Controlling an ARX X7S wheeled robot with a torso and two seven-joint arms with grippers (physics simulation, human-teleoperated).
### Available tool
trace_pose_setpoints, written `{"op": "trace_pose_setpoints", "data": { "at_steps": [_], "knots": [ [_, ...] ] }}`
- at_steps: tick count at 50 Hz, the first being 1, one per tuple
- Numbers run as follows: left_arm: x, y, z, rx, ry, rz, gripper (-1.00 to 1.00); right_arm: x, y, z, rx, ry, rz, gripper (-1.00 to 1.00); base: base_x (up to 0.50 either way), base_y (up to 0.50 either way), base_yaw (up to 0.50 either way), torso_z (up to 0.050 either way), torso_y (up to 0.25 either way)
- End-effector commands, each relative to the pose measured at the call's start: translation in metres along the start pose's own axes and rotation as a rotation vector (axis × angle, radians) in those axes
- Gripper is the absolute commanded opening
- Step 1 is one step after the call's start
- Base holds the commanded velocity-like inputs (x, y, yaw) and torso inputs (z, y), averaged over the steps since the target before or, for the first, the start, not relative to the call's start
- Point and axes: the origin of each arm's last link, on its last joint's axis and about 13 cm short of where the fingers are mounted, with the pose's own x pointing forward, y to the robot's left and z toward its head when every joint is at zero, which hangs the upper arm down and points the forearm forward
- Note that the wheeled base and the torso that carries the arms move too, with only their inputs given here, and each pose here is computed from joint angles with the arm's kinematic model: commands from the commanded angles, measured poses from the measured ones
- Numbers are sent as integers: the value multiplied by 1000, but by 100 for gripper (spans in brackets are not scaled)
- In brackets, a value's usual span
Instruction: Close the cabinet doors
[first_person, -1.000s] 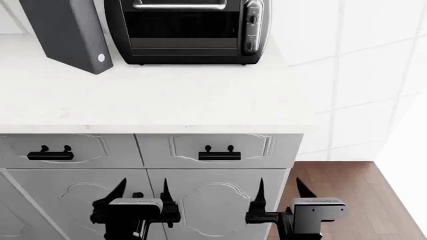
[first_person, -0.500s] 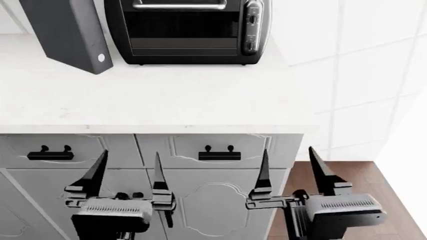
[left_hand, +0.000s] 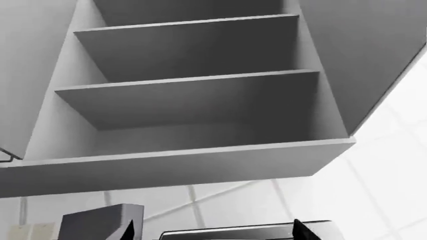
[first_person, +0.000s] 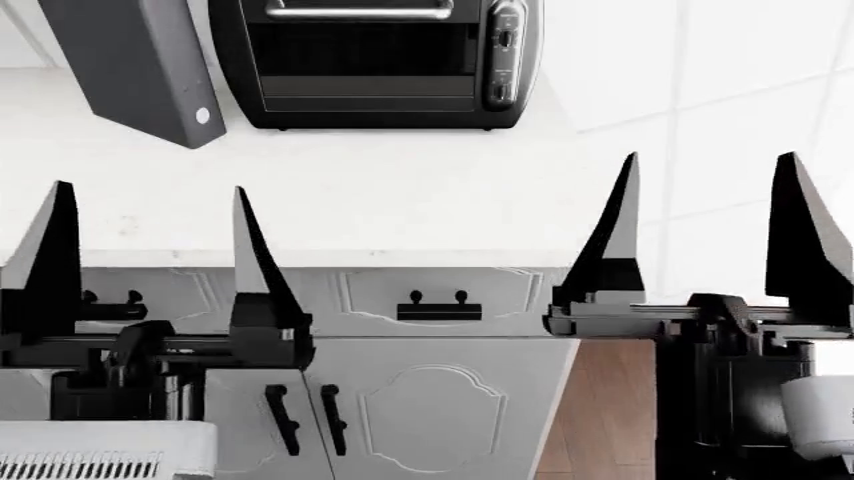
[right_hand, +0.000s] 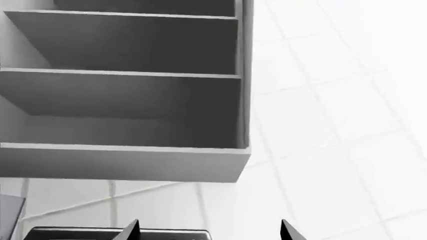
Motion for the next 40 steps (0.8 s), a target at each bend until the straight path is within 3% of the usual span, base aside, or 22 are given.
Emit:
{"op": "trace_pose_setpoints", "data": {
  "at_steps": [1, 14, 32, 40],
  "knots": [
    [20, 10, 33, 16, -160, 53, 100, 13, -7, 33, -16, -138, -37, 100, 0, 0, 0, 0, 0],
    [19, 12, 42, 33, -211, 52, 100, 15, -9, 47, -19, -174, -42, 100, 0, 0, 0, 0, 0],
    [20, 15, 41, 46, -211, 68, 100, 11, -9, 44, -10, -169, -22, 100, 3, 0, 0, 0, 0],
    [20, 15, 41, 44, -211, 67, 100, 10, -9, 44, -3, -174, -10, 100, 437, 0, 0, 0, 0]
  ]
}}
